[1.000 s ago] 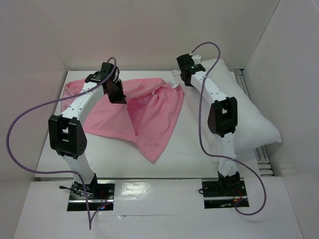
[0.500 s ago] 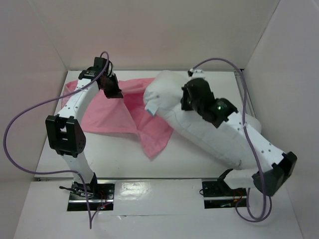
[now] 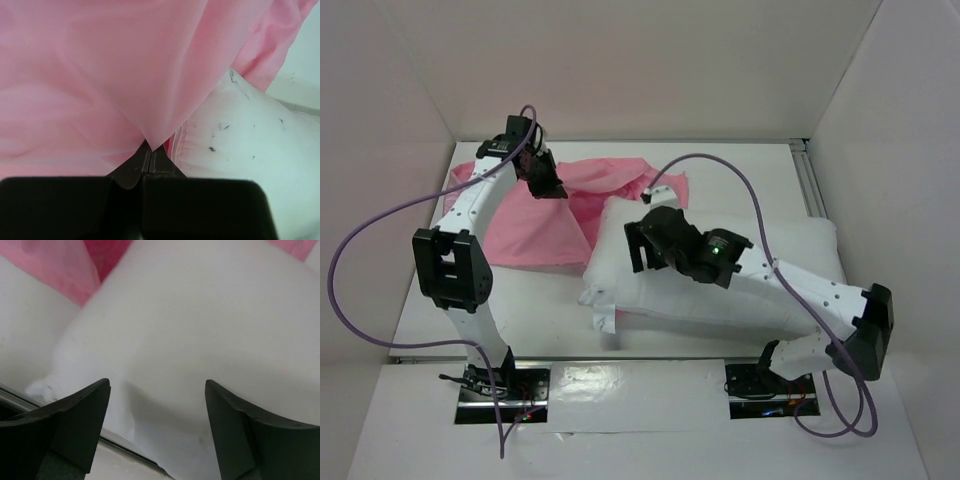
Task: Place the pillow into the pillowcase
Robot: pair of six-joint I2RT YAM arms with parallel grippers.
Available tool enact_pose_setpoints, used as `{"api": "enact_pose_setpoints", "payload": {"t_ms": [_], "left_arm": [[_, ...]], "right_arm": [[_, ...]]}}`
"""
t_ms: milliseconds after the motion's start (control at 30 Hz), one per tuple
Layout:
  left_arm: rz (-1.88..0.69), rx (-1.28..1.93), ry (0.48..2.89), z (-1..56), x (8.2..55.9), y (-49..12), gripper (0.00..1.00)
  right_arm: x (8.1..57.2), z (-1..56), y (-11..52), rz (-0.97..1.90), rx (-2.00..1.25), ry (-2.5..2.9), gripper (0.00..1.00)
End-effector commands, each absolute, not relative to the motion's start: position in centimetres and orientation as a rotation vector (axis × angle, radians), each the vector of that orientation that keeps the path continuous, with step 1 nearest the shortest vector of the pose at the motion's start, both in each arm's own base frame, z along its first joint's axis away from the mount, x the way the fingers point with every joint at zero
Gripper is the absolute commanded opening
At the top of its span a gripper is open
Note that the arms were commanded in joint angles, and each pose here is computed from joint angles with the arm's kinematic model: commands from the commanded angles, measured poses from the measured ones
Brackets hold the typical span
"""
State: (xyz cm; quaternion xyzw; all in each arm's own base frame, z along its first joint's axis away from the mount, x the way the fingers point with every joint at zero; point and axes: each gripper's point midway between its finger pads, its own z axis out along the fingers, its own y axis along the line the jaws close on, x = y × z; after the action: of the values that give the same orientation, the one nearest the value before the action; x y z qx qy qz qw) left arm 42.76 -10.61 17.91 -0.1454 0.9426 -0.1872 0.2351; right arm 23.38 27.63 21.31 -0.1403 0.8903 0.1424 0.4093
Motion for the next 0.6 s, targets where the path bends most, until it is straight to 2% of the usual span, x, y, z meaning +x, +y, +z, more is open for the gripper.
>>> {"api": "enact_pose_setpoints", "payload": {"t_ms": [0,33,133,333,367,400,433,500,567], "left_arm": [[-0.548,-0.403,2.544,19.8,42.2,-10.8,0.0],[-0.545,-0.391,2.544,19.8,41.8,-10.7,0.0],[-0.545,-0.39,2.541,20.1,41.2,-10.7,0.0],[-0.535,-0.39,2.527,20.5,40.2,-10.4,0.0],[-0.536,-0.388,2.519,20.8,39.9,-10.3,0.0],[-0.535,-0.39,2.525,20.6,39.5,-10.3,0.0],[-0.536,-0.366,2.526,20.7,39.2,-10.6,0.0],[-0.55,-0.358,2.515,21.3,38.2,-10.6,0.0],[-0.538,-0.339,2.483,22.4,37.4,-10.3,0.0]], "right_arm": [[25.9,23.3,29.7,0.286,-0.337,2.222,0.86],[25.8,24.2,30.5,0.29,-0.361,2.235,0.92],[26.1,21.7,32.0,0.224,-0.41,2.331,0.95],[25.1,15.6,32.6,0.104,-0.382,2.517,0.98],[24.8,14.9,32.6,0.099,-0.383,2.54,0.94],[25.0,13.9,32.3,0.08,-0.377,2.552,0.84],[25.0,13.5,32.3,0.069,-0.381,2.559,0.6],[25.8,14.0,32.1,0.067,-0.328,2.536,0.0],[26.3,16.1,32.0,0.119,-0.325,2.488,0.0]]}}
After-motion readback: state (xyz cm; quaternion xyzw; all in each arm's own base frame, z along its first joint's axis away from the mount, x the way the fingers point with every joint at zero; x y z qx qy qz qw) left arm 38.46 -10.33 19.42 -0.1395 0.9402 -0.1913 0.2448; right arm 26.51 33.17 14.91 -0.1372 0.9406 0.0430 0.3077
